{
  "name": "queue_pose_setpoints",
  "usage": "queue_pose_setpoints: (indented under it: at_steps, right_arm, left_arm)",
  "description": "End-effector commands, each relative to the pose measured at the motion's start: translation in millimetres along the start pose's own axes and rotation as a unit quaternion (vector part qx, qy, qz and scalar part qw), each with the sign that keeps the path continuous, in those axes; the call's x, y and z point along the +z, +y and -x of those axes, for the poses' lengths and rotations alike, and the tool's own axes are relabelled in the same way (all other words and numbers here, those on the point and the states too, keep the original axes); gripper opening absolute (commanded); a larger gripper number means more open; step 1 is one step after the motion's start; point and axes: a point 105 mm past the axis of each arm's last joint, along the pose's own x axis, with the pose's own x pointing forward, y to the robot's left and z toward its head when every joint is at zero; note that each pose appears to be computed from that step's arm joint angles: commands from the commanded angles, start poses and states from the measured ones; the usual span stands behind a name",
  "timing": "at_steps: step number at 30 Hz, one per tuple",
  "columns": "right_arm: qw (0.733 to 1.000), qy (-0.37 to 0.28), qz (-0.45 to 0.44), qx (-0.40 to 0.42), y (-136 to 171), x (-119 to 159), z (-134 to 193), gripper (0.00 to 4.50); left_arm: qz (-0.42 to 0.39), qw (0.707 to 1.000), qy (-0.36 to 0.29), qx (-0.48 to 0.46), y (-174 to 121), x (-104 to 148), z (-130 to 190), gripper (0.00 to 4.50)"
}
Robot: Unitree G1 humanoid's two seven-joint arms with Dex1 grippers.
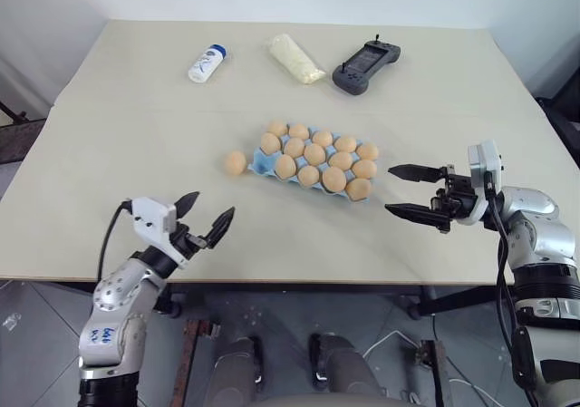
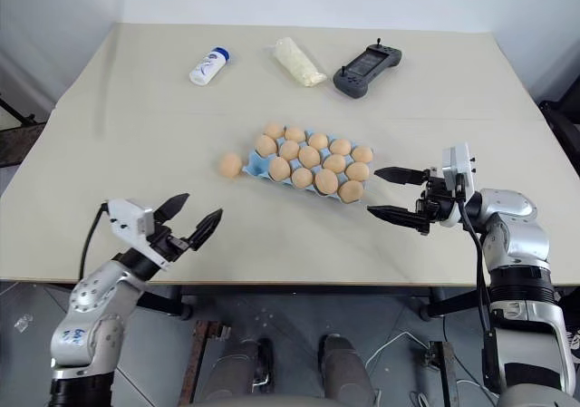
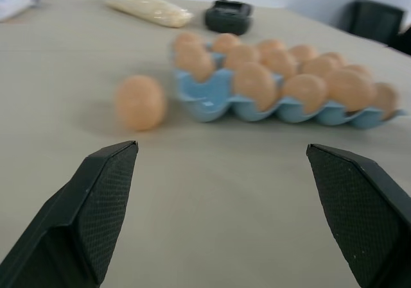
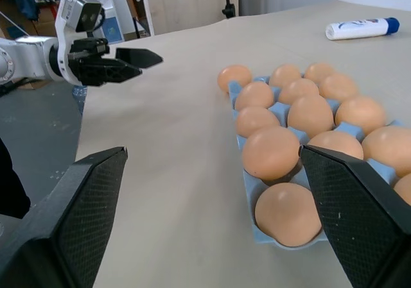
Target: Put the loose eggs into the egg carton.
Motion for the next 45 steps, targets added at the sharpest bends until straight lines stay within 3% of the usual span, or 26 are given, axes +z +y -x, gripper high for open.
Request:
queue_pose_setpoints:
  at_steps: [1, 10, 12, 24, 34, 45]
  right_arm:
    - [1.000, -0.006, 0.023, 0.004, -2, 11, 2, 4.50]
    - [0.999, -0.032, 0.031, 0.003, -5, 17, -3, 4.50]
    - [0.998, -0.056, 0.029, 0.002, -5, 21, -3, 4.50]
    - [0.998, -0.054, 0.026, -0.005, -7, 16, -7, 4.50]
    - [0.999, -0.042, 0.019, -0.008, -6, 11, -11, 4.50]
    - [0.999, -0.032, 0.020, -0.020, -7, 10, -7, 4.50]
  left_arm:
    - [-0.017, 1.000, -0.019, -0.010, 5, 13, 1, 4.48]
    - [-0.053, 0.997, -0.057, -0.006, 22, 40, -42, 4.48]
    - [-0.051, 0.997, -0.059, -0.007, 24, 40, -53, 4.48]
    - [-0.044, 0.998, -0.047, -0.020, 18, 34, -107, 4.48]
    - [-0.043, 0.998, -0.009, -0.034, 14, 12, -132, 4.48]
    - [-0.022, 0.999, 0.032, 0.018, 33, 6, -134, 4.48]
